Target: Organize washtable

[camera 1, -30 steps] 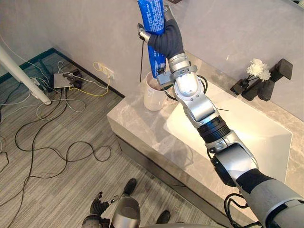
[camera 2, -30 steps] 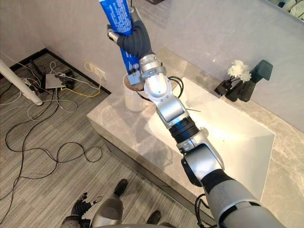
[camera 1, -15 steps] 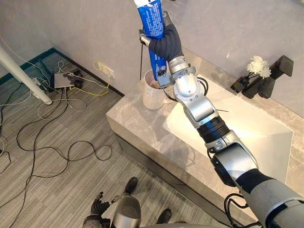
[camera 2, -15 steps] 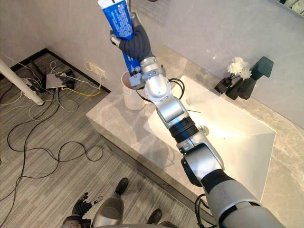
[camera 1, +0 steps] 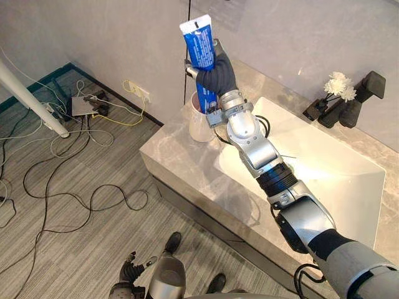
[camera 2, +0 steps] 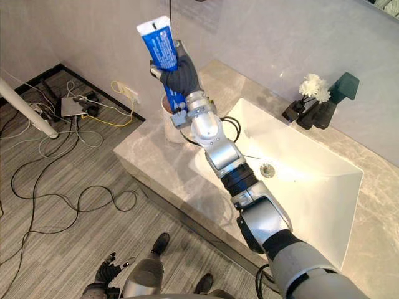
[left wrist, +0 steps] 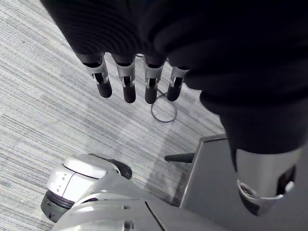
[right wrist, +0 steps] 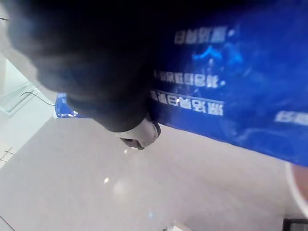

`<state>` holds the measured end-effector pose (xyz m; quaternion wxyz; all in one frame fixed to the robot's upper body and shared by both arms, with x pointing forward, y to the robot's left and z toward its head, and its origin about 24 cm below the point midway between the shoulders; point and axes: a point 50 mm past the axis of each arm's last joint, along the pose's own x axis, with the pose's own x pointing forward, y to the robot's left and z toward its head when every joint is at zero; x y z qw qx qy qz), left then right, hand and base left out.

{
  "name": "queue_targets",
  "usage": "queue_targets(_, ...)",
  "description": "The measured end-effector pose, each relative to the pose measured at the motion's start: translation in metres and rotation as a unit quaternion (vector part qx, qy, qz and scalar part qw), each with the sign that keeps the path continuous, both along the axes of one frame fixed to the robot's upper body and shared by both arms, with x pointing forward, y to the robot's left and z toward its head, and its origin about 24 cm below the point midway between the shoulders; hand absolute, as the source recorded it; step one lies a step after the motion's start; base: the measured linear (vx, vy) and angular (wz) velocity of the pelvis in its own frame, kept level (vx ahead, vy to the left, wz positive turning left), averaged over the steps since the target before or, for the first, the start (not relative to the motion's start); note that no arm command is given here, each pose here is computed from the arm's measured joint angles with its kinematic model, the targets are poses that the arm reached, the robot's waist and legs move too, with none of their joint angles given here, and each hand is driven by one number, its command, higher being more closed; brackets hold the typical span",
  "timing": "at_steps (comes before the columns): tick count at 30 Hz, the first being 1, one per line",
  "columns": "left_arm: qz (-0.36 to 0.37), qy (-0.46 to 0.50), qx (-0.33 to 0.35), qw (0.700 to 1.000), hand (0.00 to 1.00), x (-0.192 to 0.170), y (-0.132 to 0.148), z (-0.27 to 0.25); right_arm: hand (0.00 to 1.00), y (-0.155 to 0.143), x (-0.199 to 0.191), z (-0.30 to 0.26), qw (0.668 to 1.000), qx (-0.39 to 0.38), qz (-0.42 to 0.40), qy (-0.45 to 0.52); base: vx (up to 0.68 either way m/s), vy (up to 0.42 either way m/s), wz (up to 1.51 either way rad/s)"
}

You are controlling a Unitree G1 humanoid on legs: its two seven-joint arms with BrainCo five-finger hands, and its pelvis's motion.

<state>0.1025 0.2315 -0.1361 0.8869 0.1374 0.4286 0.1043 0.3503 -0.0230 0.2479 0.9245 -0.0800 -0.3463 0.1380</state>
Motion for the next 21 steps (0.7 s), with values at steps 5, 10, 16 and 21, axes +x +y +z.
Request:
queue_targets(5, 0.0, 0.0, 0.0, 1.0, 0.0, 0.0, 0.0, 0.0, 1.0, 0.002, -0.001, -0.006, 1.0, 0.002, 0.004, 0.009, 0.0, 0.0, -0.01)
queue_targets(10, 0.0, 0.0, 0.0, 1.0, 0.0, 0.0, 0.0, 0.0, 0.0, 0.006, -0.002, -0.014, 1.0, -0.01, 0.01, 0.02, 0.0, 0.0, 0.0)
queue_targets(16, 0.0, 0.0, 0.0, 1.0, 0.0, 0.0, 0.0, 0.0, 0.0, 0.006, -0.002, -0.018, 0.999, -0.014, 0.014, 0.026, 0.0, 0.0, 0.0)
queue_targets(21, 0.0, 0.001, 0.0, 1.0, 0.0, 0.0, 0.0, 0.0, 0.0, 0.008, -0.003, -0.023, 0.999, -0.014, 0.015, 0.032, 0.0, 0.0, 0.0)
